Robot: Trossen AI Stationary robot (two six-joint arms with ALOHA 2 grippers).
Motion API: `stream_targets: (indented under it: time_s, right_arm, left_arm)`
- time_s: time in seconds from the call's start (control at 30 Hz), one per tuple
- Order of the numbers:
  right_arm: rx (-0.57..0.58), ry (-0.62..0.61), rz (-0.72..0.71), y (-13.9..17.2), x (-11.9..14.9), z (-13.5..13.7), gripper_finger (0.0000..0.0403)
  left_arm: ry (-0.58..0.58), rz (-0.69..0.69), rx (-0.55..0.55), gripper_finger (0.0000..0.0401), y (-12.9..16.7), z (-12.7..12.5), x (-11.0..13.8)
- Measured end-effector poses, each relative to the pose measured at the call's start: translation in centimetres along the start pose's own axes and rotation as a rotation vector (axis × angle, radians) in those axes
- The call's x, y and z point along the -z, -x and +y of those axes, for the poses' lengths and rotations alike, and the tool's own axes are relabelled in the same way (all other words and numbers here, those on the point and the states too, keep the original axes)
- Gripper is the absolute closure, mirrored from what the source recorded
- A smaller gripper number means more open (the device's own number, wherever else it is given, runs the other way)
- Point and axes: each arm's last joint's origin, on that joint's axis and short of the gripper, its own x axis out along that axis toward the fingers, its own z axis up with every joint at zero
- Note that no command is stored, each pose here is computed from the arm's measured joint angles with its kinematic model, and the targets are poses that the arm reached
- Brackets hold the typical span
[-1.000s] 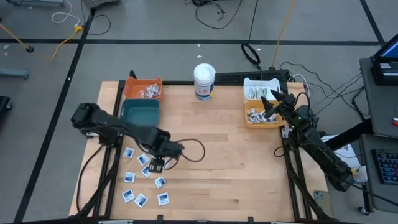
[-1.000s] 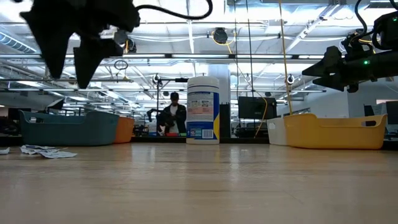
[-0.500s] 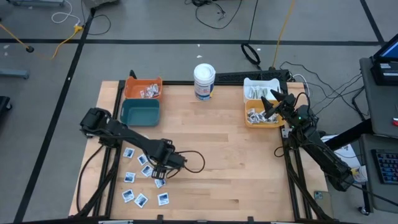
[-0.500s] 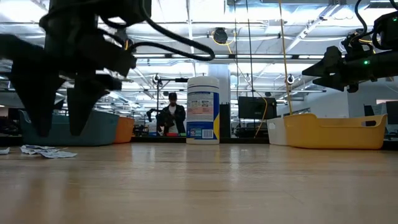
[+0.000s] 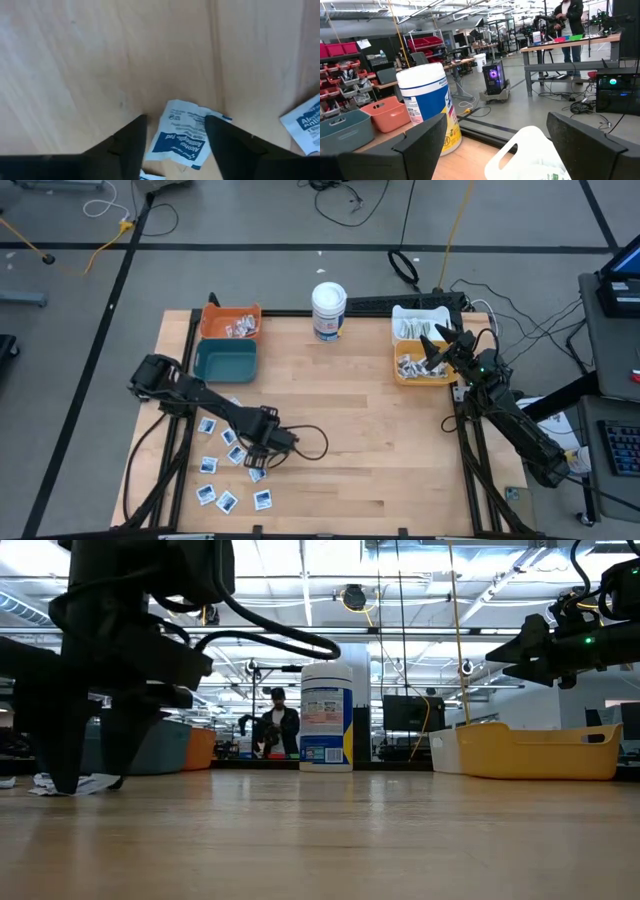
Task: Pick & Place First Aid Supplies
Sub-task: Put the blue pad into the blue bin
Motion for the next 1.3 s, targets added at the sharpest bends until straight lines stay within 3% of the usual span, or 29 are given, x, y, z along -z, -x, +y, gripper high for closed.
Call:
stream_targets:
  time_s: [0.37,0.5,0.6,0.8,1.0,1.3]
  right_arm:
    - [0.0,0.0,0.0,0.0,0.0,0.0,0.0066]
    - [0.0,0.0,0.001,0.0,0.0,0.0,0.0066]
    - [0.0,0.0,0.001,0.0,0.0,0.0,0.0066]
    - [0.0,0.0,0.001,0.0,0.0,0.0,0.0066]
    - [0.0,0.0,0.001,0.0,0.0,0.0,0.0066]
    - [0.0,0.0,0.001,0.0,0.0,0.0,0.0066]
  left_arm:
    - [0.004,-0.04,-0.001,0.0389,0.0,0.1,-0.2]
    - [0.073,-0.063,-0.009,0.0394,1.0,0.7,-0.1]
    - [0.187,-0.109,-0.002,0.0397,2.8,1.9,0.2]
    - [0.493,-0.181,0.034,0.0398,6.0,4.2,1.5]
    - [0.719,-0.242,0.015,0.0399,8.6,6.7,3.3]
    - [1.23,-0.145,-0.03,0.04,10.6,12.2,7.9]
